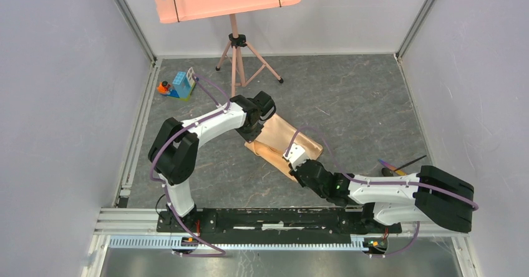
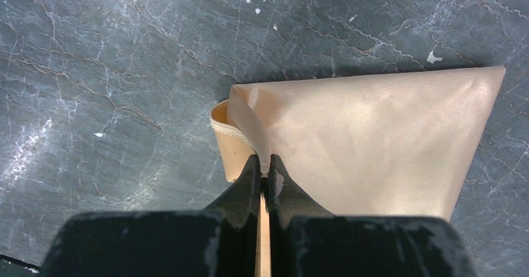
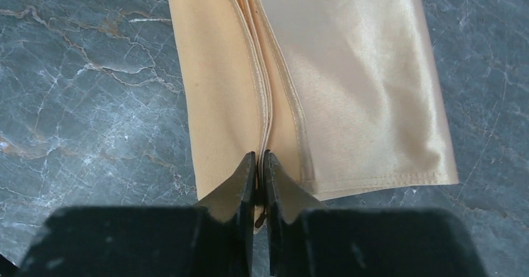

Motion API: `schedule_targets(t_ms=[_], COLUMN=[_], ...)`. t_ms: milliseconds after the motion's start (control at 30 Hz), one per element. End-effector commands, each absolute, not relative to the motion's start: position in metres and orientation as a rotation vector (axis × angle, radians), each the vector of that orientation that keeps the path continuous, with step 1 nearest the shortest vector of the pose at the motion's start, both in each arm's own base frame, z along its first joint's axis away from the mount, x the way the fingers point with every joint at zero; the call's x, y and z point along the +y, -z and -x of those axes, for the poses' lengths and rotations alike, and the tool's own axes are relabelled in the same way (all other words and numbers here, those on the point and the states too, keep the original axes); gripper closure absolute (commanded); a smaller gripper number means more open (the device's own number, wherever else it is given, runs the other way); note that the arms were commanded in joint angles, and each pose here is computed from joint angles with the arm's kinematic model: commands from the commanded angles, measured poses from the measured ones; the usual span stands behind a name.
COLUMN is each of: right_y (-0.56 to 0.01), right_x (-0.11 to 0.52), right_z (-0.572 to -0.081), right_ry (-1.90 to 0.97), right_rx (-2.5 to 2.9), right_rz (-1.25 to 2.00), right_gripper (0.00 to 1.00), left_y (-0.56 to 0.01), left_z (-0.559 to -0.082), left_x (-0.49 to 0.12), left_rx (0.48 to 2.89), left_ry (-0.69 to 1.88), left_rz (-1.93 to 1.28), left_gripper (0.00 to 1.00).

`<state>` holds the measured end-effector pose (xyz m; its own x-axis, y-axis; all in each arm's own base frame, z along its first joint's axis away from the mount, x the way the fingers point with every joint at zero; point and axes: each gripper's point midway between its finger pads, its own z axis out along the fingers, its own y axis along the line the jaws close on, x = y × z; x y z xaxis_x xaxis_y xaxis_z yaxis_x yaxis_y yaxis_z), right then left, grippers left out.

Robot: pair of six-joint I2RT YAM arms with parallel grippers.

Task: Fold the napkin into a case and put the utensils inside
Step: Fold the lower triangle-folded napkin at the center of the board.

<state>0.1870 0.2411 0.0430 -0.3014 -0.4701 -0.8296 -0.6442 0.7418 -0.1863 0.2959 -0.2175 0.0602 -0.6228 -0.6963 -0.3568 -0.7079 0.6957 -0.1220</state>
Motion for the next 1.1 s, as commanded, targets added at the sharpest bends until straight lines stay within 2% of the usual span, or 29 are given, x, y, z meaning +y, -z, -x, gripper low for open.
schedule_targets(t_ms=[0,33,67,1067], right_y=[-0.046,-0.046,-0.047,-0.035], right_x=[0.24,0.239,0.238,0.214], right_z=[-0.191,-0.192,-0.193,-0.222], right_ry=[-0.247,-0.246,-0.244,-0.208], right_rx=[1.96,1.959,1.958,2.006], right_rz=[0.798,0.793,0.785,0.707], right_gripper=[0.94,0.99,1.0,1.0], left_y=[-0.076,-0.077,-0.078,-0.065], left_z=[-0.31,-0.311,-0.313,-0.356], left_x=[-0.224,-0.226,-0.227,-0.245], left_rx=[2.479,2.477,2.472,2.416], left_ry=[0.033,0.036,0.042,0.113], left_rz=[1.132,1.13,1.129,1.108], left_gripper=[0.98,0.98,0.98,0.98])
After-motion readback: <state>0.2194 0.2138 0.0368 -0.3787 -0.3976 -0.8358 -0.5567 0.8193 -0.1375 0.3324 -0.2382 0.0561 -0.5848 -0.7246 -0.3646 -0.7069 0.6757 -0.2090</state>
